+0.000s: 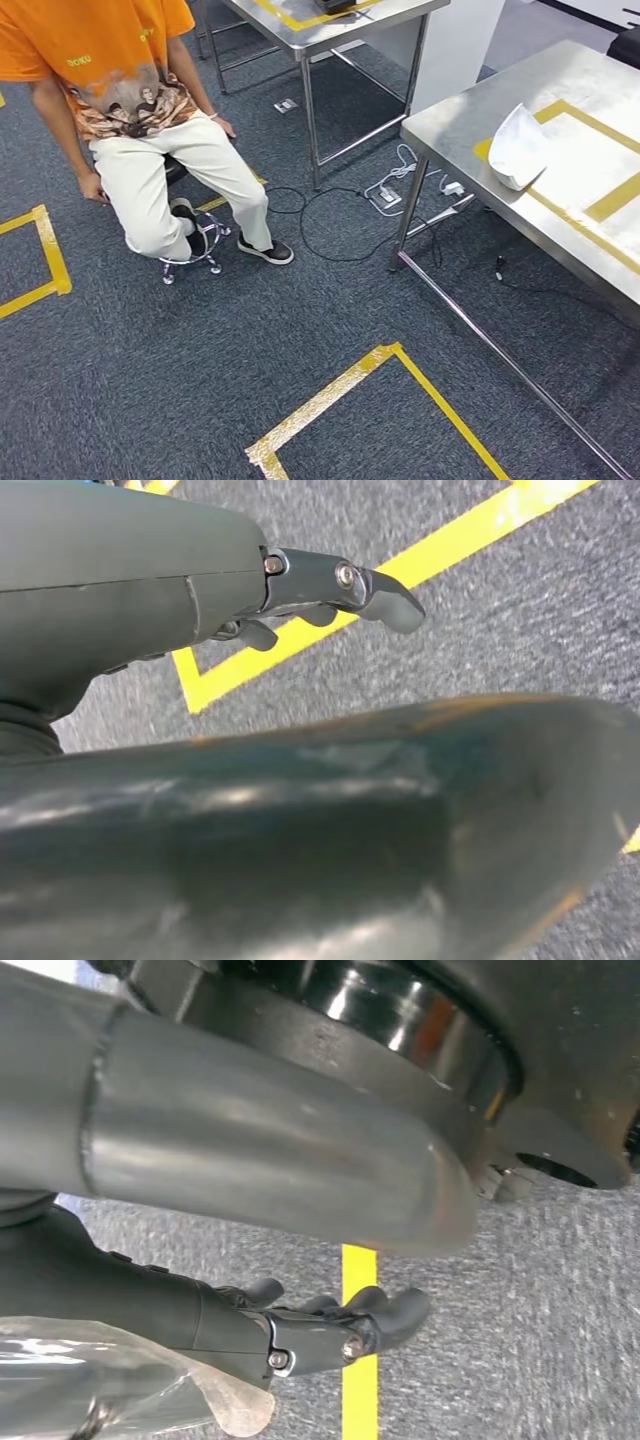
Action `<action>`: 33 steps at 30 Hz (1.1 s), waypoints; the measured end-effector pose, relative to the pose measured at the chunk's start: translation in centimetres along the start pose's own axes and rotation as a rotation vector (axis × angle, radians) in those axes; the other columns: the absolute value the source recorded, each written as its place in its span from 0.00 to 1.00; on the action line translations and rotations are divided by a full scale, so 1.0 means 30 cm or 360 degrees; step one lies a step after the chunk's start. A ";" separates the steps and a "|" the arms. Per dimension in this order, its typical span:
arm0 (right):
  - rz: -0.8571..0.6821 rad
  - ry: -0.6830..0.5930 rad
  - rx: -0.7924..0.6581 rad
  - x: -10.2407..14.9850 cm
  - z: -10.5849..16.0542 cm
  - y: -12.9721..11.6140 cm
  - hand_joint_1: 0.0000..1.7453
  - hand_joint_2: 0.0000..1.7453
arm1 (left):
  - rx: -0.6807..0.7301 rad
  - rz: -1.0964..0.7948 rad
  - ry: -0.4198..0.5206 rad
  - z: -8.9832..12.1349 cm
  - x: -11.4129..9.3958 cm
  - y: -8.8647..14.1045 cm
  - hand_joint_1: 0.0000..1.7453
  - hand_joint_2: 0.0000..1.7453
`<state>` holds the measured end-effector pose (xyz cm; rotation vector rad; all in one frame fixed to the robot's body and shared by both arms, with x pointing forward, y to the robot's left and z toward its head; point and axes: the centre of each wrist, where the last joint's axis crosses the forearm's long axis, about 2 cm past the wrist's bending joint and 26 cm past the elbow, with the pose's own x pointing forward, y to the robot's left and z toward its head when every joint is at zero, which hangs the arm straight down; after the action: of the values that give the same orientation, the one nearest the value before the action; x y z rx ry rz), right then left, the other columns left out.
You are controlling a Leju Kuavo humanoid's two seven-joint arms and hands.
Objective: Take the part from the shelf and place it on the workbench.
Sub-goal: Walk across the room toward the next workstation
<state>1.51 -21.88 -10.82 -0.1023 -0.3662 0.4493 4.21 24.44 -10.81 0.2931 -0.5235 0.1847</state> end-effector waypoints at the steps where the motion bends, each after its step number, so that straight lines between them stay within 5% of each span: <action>1: 0.0003 -0.0003 0.0004 0.000 0.000 -0.001 0.00 0.00 | 0.0000 -0.0001 -0.0010 0.000 0.000 0.000 0.00 0.00; 33: -0.0004 -0.0026 0.0038 0.006 -0.011 -0.033 0.00 0.00 | 0.0030 -0.0042 -0.0016 -0.001 0.005 -0.001 0.00 0.00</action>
<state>2.19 -22.69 -10.90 -0.0752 -0.3768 0.4521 4.37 24.44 -10.77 0.3195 -0.5279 0.1625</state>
